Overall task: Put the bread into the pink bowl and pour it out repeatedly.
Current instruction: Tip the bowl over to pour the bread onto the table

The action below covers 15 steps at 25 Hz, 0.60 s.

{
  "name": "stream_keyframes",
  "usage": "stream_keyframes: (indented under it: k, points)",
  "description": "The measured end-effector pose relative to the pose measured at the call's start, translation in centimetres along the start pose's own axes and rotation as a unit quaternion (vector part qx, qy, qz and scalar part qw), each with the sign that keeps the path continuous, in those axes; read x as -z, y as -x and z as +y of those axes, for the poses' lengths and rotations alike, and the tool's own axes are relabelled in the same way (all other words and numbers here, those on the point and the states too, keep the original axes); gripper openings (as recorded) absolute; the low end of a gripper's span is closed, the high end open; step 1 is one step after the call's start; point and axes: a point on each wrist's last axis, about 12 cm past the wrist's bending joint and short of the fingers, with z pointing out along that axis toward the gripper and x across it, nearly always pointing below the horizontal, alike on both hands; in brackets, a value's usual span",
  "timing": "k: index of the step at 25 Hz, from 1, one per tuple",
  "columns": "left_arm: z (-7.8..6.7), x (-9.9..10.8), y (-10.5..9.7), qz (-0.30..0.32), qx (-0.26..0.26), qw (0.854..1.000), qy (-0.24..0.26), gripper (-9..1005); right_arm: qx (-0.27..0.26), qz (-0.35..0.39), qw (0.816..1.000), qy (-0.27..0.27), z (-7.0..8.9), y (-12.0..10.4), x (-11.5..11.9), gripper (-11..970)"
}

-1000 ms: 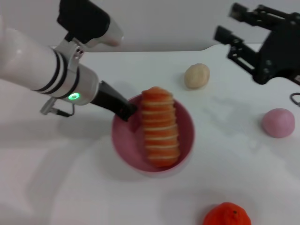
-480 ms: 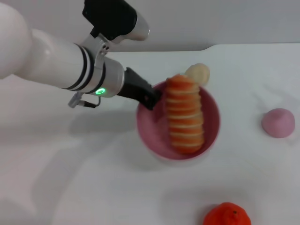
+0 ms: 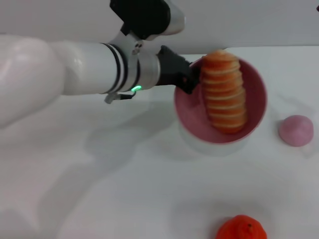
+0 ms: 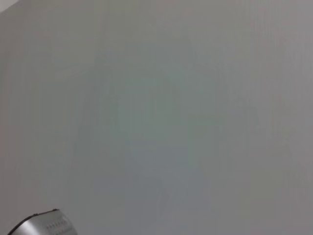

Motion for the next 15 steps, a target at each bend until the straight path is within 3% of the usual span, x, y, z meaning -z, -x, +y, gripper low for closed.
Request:
stream_keyframes:
  k: [15]
  points:
    - [-1.3,-2.1,-0.6,-0.086,-0.03,0.995,0.051,41,-0.017,-0.006,1.0,0.016,1.1,-0.4,0.6,425]
